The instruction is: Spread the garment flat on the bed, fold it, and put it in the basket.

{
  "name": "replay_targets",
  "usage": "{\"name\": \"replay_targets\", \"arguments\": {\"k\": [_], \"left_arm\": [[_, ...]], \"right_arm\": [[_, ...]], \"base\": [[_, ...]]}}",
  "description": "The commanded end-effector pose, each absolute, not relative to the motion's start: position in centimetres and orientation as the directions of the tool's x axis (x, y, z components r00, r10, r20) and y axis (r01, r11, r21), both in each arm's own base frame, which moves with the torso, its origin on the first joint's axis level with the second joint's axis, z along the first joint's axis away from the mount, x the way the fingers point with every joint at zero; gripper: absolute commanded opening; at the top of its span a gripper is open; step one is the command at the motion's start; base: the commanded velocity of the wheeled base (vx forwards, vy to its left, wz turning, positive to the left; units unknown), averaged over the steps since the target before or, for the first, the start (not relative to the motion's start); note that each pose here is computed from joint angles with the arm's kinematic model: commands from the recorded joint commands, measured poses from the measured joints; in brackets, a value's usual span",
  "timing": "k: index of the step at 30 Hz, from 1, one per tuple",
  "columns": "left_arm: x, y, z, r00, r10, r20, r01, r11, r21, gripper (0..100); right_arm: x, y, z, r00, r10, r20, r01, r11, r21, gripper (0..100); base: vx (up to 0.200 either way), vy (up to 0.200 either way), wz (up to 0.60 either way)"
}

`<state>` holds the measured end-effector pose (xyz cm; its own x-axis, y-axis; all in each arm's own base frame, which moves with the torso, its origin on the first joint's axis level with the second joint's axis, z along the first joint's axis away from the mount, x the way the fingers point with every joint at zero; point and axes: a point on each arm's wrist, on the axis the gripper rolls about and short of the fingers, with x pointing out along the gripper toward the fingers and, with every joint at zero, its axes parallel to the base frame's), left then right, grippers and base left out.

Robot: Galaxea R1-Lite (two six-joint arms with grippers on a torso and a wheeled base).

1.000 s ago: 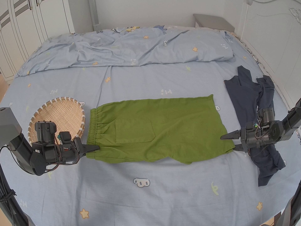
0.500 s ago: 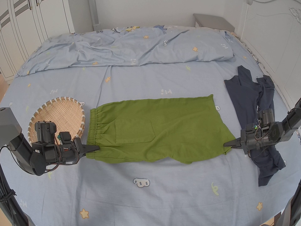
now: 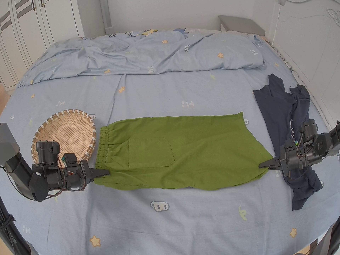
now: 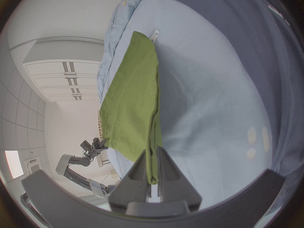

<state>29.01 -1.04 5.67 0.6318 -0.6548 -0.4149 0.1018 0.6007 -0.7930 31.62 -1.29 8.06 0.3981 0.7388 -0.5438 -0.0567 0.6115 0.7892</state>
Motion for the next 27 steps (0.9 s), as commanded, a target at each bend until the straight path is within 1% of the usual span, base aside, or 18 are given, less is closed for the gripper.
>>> {"name": "replay_targets", "arguments": {"k": [1,5,10,17,27], "left_arm": [[27.4,-1.0,6.8,0.625,-0.656,-0.424,0.089,0.599,-0.795,0],[25.4,-0.3,8.1,0.603,-0.642,-0.472,0.052,0.623,-0.781,0],[23.1,0.1,8.1,0.571,-0.634,-0.522,0.048,0.660,-0.749,0],[19.8,-0.4,6.5,0.507,-0.645,-0.572,0.028,0.676,-0.737,0],[17.4,-0.3,5.0,0.461,-0.633,-0.621,0.025,0.709,-0.704,0]], "right_arm": [[29.8,-1.4,10.6,0.426,0.732,-0.531,-0.104,0.623,0.775,0],[26.9,-2.1,11.2,0.404,0.723,-0.560,-0.112,0.647,0.754,0],[24.0,-2.5,10.3,0.359,0.717,-0.598,-0.118,0.670,0.733,0],[21.3,-2.0,8.4,0.312,0.722,-0.617,-0.073,0.666,0.742,0],[19.0,-1.4,6.0,0.304,0.724,-0.619,-0.079,0.667,0.741,0]], "base": [[0.000,0.000,0.00],[0.000,0.000,0.00],[0.000,0.000,0.00],[0.000,0.000,0.00],[0.000,0.000,0.00]]}}
